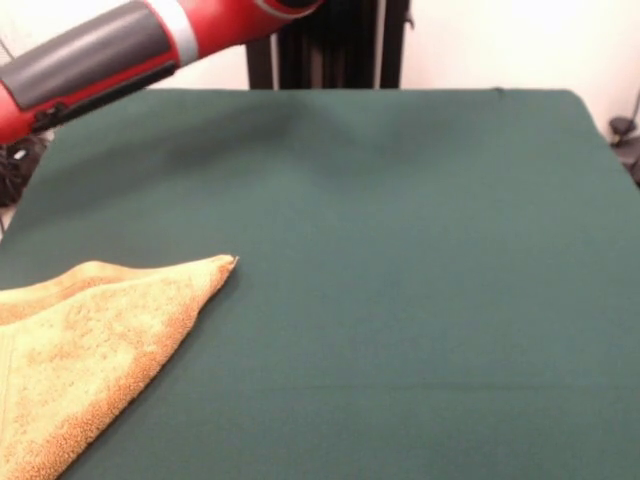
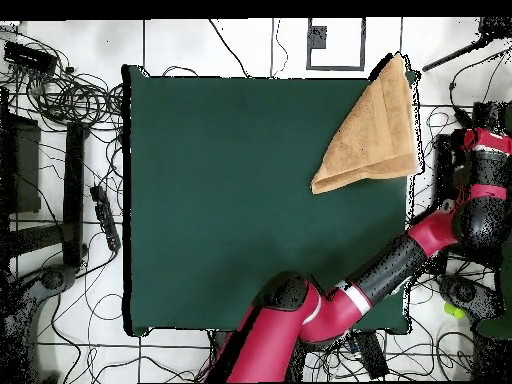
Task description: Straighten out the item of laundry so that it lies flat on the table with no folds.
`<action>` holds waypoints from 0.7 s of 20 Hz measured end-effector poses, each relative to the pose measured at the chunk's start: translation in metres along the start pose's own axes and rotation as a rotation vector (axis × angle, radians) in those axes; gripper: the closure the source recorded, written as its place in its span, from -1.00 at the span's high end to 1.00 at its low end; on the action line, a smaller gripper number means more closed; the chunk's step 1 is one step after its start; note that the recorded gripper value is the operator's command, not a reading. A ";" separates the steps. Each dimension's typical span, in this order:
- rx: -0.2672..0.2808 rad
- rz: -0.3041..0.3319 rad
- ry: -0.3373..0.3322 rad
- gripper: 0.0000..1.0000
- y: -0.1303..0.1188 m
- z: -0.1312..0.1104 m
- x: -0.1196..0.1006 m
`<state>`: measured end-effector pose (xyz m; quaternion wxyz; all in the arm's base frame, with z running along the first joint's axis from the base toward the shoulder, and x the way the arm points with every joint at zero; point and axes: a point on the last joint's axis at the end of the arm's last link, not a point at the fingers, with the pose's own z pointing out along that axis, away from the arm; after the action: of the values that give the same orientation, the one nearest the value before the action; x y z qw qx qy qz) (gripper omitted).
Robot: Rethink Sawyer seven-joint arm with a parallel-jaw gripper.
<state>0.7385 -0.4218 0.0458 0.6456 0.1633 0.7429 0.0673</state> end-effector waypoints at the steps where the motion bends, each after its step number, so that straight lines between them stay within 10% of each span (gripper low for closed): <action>1: -0.013 0.011 -0.006 -1.00 0.010 0.002 0.004; 6: -0.034 0.002 -0.002 -1.00 0.057 0.013 0.022; 14: 0.187 -0.245 0.178 -1.00 0.079 0.017 0.065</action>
<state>0.7601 -0.3281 0.0066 0.5626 0.1240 0.8146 -0.0671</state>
